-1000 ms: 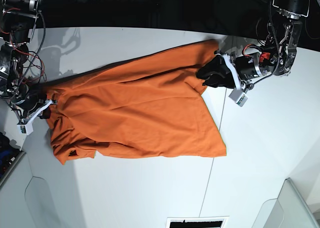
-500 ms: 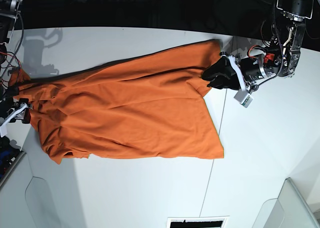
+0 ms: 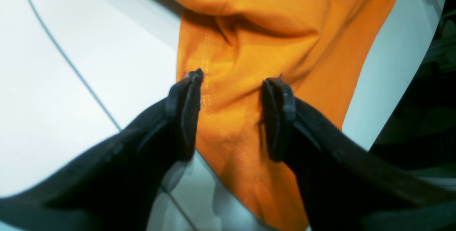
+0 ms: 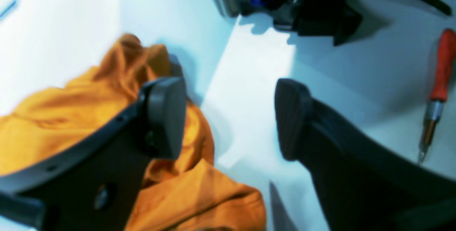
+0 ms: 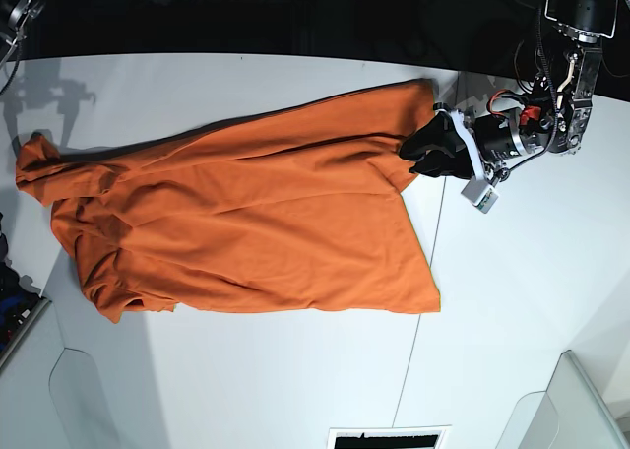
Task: Layout the t-shirt on the table in an organized manner, then fold the t-shirt properly
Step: 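Release with the right gripper and regrasp the shirt corner, then pull the shirt corner outward with the right gripper to flatten it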
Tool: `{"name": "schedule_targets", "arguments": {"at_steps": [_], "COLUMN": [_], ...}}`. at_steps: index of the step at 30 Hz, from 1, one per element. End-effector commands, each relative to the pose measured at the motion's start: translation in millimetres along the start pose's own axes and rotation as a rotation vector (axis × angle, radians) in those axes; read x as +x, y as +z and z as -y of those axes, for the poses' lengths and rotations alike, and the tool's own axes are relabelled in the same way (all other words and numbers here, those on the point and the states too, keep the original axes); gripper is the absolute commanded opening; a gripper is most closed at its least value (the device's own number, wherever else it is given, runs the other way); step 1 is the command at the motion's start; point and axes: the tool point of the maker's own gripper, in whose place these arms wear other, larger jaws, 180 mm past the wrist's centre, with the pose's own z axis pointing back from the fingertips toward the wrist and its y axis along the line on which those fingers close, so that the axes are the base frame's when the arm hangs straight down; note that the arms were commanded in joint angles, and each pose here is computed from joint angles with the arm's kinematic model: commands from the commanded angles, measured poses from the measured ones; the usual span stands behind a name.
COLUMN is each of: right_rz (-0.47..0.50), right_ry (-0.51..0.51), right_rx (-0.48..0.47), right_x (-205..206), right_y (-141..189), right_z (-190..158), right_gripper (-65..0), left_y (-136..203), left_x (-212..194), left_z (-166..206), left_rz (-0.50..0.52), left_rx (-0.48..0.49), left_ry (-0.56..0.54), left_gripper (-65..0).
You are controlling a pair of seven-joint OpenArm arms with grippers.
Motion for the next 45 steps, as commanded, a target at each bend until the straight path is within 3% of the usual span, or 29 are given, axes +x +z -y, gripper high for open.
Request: {"name": "schedule_targets", "arguments": {"at_steps": [1, 9, 21, 31, 38, 45], "right_rz": [0.052, -0.029, -0.101, -0.099, -0.064, -0.018], "right_ry": [0.020, -0.033, -0.053, -0.163, -0.224, -0.153], "right_rx": [0.005, -0.018, -0.090, -0.001, 0.049, 0.119], "right_x": [20, -40, -86, -128, -132, -116], "right_y": [10, 38, 83, 69, 56, 55], "right_z": [3, 36, 68, 36, 15, -23], "right_gripper": [-26.2, -26.4, -26.4, -26.4, -26.4, -26.4], "left_y": [6, 7, 4, 4, 4, 4], "left_x": [-13, -14, -14, -18, -18, -19], "left_z": [-16, -16, -8, -3, -3, -3], "left_rz": [-0.084, -0.085, -0.077, -0.093, -0.093, -0.101], "left_rx": [0.067, 0.067, 0.031, 0.012, 0.012, 0.012], "left_ry": [-0.024, -0.024, 0.017, 0.038, 0.038, 0.038], "left_gripper": [-33.0, -33.0, -33.0, -33.0, -33.0, -33.0]}}
